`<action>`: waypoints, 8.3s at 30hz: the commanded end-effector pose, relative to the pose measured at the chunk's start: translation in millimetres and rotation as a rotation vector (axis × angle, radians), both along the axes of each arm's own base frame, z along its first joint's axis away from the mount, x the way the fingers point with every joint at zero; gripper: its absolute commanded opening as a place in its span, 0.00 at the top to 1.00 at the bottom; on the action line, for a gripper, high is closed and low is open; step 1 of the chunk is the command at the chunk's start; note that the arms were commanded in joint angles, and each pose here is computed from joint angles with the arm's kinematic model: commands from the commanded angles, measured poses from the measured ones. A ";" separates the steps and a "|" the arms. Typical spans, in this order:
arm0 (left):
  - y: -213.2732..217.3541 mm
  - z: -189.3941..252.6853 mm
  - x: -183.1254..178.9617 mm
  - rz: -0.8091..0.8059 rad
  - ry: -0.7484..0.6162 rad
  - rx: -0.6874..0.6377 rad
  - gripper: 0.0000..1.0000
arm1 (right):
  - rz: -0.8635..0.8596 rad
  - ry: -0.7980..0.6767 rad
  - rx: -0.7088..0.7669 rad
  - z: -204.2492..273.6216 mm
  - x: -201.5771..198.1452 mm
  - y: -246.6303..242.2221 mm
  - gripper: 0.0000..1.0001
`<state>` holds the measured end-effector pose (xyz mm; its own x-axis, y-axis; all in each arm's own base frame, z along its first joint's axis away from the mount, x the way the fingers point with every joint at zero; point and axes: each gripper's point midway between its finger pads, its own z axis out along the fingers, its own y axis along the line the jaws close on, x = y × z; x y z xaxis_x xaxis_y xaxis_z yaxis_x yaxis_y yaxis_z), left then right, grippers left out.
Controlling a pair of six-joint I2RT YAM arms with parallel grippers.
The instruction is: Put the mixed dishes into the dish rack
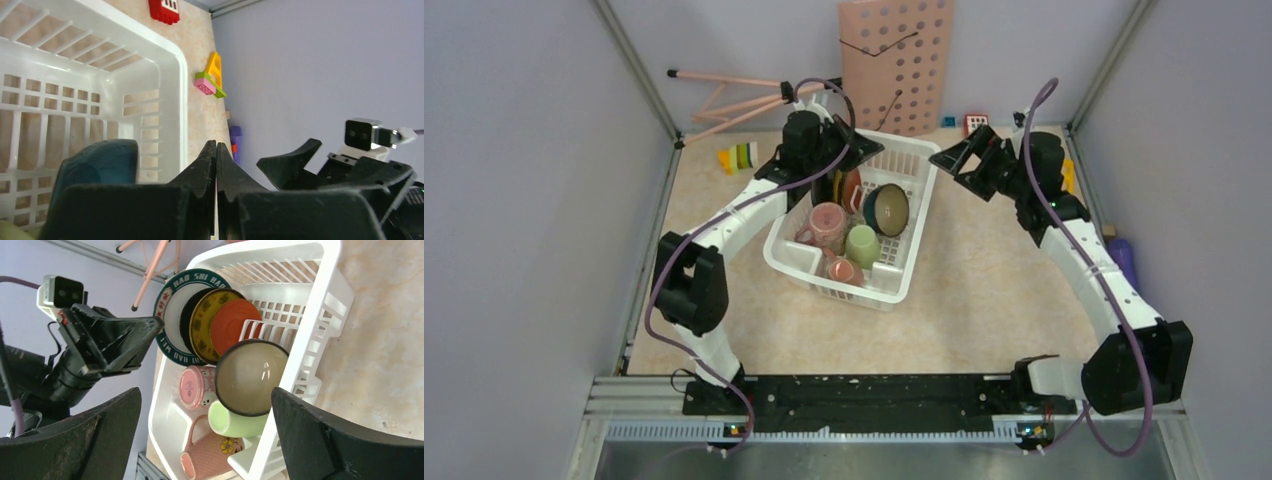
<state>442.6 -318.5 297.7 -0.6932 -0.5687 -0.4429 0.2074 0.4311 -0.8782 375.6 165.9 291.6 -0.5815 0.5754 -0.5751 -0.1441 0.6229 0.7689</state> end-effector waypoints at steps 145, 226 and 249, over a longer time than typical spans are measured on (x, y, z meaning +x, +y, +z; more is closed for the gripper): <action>234.4 -146.1 12.9 0.191 -0.015 0.835 1.00 | 0.181 0.026 -0.168 -65.7 -46.3 65.1 1.00; -50.3 -31.9 -67.9 -0.436 -0.639 0.780 0.03 | 0.332 -0.069 0.650 28.1 5.6 49.1 1.00; -53.5 -38.9 -51.5 -0.336 -0.637 0.947 1.00 | 0.270 -0.053 0.567 15.5 9.4 42.1 0.68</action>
<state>377.7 -368.0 232.0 -0.3127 0.3750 -0.8727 0.7362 0.6762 0.0268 391.5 213.3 273.5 -0.7633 0.6337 -0.1257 -0.1494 0.0162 0.9886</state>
